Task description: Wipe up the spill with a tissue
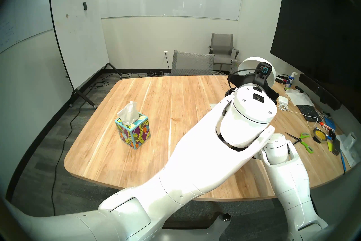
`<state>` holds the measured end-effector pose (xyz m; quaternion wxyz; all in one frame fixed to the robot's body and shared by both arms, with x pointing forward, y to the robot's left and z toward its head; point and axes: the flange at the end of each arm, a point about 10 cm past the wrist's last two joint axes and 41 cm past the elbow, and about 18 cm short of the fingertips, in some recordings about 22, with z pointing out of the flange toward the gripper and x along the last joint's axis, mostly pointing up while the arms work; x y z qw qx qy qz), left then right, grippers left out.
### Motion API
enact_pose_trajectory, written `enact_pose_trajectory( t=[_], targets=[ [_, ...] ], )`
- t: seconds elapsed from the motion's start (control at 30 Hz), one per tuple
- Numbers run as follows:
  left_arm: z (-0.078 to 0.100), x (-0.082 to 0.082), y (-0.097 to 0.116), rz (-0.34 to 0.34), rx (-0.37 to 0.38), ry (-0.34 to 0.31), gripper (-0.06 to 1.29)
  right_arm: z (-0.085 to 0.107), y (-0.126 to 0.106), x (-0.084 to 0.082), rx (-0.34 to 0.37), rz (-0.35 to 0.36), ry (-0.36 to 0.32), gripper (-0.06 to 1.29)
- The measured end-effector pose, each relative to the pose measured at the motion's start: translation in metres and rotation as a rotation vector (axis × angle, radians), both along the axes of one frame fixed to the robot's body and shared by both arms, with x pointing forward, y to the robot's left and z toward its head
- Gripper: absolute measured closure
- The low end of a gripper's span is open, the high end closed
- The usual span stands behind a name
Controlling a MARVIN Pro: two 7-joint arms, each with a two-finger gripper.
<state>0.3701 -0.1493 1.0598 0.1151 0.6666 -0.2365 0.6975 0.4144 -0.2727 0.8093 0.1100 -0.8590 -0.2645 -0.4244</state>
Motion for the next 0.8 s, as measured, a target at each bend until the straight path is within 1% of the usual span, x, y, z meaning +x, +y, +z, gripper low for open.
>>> enact_pose_trajectory(
  t=[0.27,0.5,0.8],
  targets=[
    [-0.005,0.008,-0.005,0.010,0.002,0.010,1.25,0.000,0.000,0.000,0.000,0.000,0.000,1.25],
    [-0.004,0.015,-0.007,0.018,-0.006,0.014,1.25,0.000,0.000,0.000,0.000,0.000,0.000,1.25],
    [-0.002,0.030,-0.013,0.027,-0.011,0.029,1.25,0.000,0.000,0.000,0.000,0.000,0.000,1.25]
  ],
)
